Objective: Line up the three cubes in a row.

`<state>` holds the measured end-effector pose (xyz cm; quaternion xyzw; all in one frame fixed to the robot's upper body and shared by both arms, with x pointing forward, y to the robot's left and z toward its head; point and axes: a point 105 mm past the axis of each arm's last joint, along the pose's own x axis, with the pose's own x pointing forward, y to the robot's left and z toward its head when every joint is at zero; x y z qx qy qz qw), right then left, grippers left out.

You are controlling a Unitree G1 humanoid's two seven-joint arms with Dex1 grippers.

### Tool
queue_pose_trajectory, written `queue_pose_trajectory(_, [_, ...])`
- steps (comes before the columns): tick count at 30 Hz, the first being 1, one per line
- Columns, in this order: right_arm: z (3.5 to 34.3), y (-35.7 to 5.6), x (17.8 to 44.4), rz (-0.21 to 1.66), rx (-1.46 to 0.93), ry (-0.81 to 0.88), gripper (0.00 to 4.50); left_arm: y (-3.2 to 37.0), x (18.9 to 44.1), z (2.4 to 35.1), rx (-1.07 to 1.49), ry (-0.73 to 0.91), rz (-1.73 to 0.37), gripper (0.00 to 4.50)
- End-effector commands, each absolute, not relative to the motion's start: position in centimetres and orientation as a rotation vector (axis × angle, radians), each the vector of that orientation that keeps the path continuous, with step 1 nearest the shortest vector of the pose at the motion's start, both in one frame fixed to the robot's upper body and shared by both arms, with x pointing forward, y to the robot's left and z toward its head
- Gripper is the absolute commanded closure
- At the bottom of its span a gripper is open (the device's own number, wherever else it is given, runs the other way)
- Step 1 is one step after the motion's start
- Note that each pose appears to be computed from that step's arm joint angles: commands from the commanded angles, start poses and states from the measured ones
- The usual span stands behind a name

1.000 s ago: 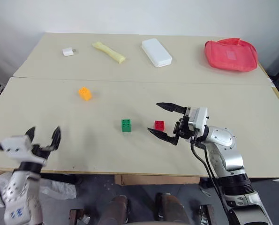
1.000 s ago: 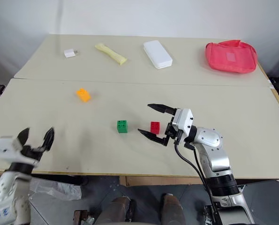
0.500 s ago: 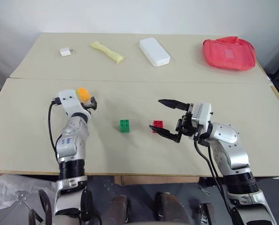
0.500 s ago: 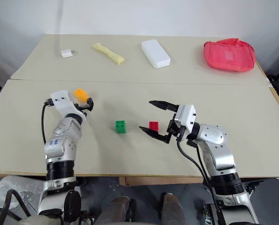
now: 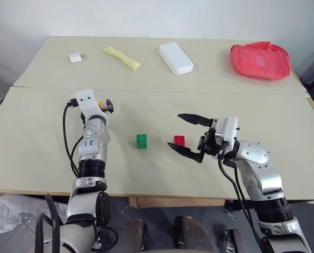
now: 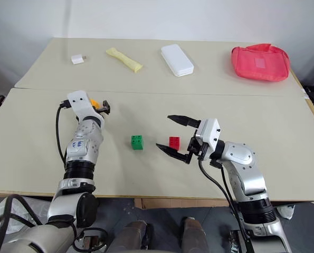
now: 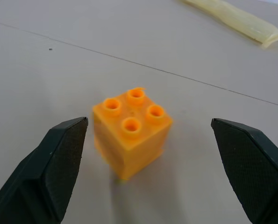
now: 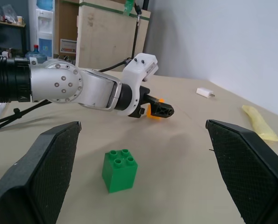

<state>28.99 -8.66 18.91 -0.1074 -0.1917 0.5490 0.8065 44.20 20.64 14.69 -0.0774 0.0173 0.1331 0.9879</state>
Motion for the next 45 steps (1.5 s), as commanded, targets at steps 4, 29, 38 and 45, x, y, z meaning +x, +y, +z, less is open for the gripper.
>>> queue_pose_trajectory(4, [19.8, -9.1, 28.6, 1.153, -0.238, -0.45, 0.0, 20.4, 44.8, 16.5, -0.148, -0.032, 0.26, 1.88])
queue_pose_trajectory(29, [19.9, -12.5, 27.6, 1.153, -0.366, -0.375, 0.0, 22.3, 32.8, 16.7, 0.468, 0.112, -1.269, 3.04])
queue_pose_trajectory(38, [19.2, -13.4, 26.5, 1.128, -0.364, -0.327, 0.0, 21.8, 34.2, 13.8, 0.609, 0.143, -1.325, 3.04])
queue_pose_trajectory(45, [18.9, -13.5, 26.3, 1.109, -0.36, -0.316, 0.0, 22.0, 35.1, 13.8, 0.637, 0.162, -1.319, 3.04])
